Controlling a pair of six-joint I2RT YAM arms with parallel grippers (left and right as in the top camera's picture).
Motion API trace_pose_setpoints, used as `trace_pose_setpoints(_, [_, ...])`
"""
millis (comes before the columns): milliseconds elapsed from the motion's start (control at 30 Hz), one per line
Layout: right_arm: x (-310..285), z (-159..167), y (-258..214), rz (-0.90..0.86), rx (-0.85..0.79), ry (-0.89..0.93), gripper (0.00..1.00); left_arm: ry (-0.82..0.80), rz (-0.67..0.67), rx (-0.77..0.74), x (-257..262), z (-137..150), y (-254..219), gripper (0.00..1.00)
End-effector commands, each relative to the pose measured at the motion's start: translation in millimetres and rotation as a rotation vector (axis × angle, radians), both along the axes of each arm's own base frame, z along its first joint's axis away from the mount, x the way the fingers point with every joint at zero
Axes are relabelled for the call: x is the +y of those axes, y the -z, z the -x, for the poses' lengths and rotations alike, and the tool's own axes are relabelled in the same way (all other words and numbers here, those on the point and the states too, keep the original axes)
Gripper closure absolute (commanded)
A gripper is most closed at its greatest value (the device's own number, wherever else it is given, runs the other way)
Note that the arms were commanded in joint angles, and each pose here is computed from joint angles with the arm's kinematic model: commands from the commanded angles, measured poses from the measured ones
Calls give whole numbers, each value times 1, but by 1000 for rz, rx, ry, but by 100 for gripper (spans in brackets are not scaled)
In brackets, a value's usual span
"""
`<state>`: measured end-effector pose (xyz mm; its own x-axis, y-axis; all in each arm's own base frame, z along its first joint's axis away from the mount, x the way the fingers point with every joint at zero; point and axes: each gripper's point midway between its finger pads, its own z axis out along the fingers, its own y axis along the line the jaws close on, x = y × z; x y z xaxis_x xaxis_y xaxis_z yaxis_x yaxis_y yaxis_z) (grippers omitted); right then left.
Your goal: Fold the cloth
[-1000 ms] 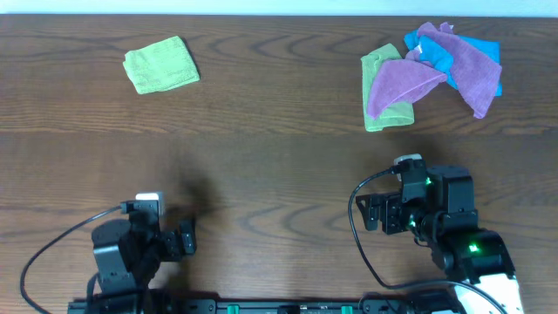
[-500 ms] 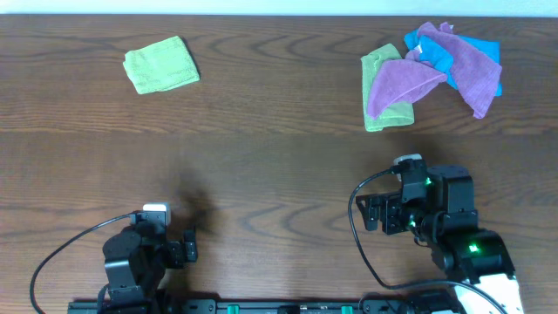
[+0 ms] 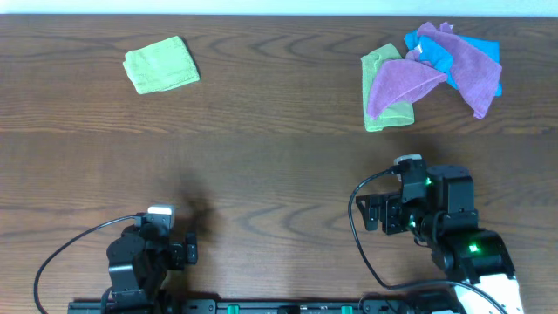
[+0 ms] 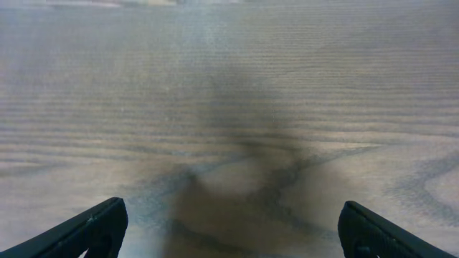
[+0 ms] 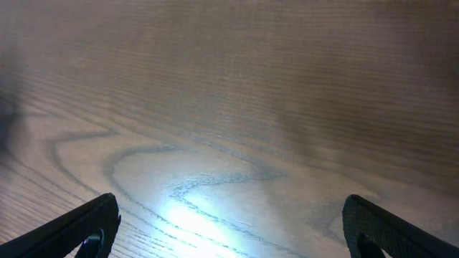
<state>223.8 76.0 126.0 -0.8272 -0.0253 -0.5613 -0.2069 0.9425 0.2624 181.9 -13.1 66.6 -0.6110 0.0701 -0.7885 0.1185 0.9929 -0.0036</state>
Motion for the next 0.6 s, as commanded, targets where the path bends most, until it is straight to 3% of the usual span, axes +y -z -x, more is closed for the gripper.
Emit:
trace_pose_setpoints(0, [-3, -1, 0, -2, -2, 17, 1, 43, -58, -9, -1, 1, 4, 5])
trace_pose_setpoints(567, [-3, -1, 0, -2, -2, 17, 1, 53, -69, -4, -2, 2, 5, 5])
